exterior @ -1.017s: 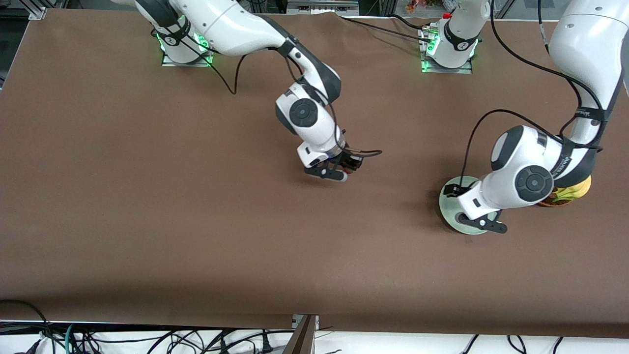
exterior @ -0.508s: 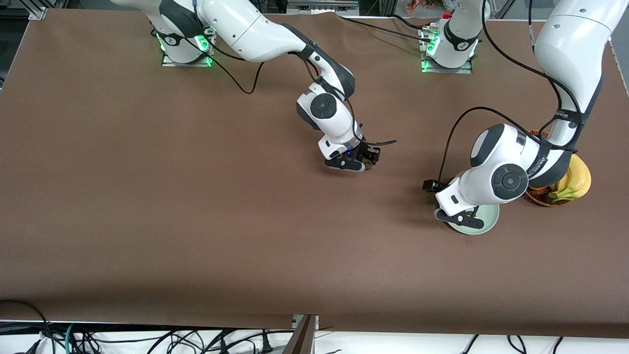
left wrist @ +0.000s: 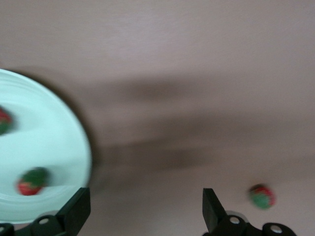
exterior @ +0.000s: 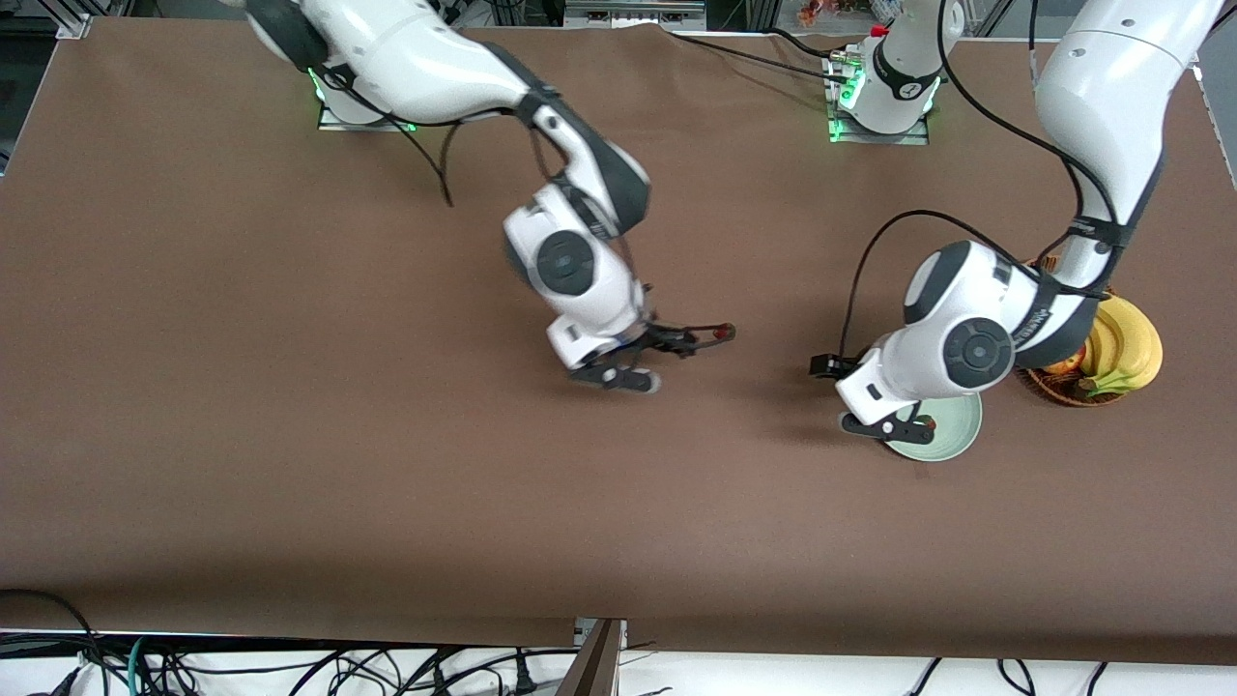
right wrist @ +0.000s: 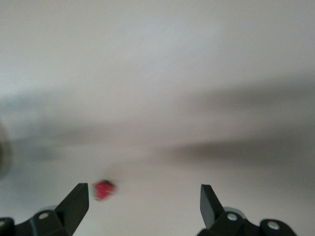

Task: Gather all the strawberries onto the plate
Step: 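Grasp the last strawberry with the left gripper while the right gripper withdraws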

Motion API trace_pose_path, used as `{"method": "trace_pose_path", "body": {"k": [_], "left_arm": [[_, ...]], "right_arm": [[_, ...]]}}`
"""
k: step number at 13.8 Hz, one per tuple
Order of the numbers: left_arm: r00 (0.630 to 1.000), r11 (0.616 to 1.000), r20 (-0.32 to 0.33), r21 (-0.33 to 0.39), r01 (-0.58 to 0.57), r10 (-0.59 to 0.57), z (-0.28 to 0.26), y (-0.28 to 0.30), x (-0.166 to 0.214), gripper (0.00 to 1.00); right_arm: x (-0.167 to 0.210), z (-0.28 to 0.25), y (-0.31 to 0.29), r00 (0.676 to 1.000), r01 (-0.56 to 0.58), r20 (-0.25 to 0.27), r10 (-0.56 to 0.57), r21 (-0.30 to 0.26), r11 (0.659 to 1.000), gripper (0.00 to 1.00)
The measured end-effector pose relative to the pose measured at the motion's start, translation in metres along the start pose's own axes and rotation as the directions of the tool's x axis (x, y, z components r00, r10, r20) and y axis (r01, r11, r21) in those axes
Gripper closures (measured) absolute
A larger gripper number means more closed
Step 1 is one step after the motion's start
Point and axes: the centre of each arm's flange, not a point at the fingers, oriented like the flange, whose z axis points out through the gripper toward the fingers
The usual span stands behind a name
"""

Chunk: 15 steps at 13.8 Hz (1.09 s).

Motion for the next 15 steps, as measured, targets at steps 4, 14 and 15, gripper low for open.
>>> {"method": "trace_pose_path", "body": {"k": [4, 14, 15], "left_arm": [[0.980, 0.979, -0.001, -0.009, 0.201, -0.201, 0.031, 0.092, -0.022, 0.00], [0.804, 0.804, -0.048, -0.080, 0.589, -0.593, 0.107, 0.148, -0.078, 0.00], [0.801, 0.802, -0.048, -0.082, 0.592, -0.597, 0.107, 0.148, -0.079, 0.00]], "right_arm": [[0.057, -0.074, 0.101, 0.991, 0.102, 0.102, -0.091, -0.105, 0.989, 0.00], [0.096, -0.281, 0.319, 0.957, 0.281, 0.135, -0.256, -0.228, 0.932, 0.00], [0.089, -0.305, 0.337, 0.963, 0.265, 0.117, -0.243, -0.242, 0.933, 0.00]]}}
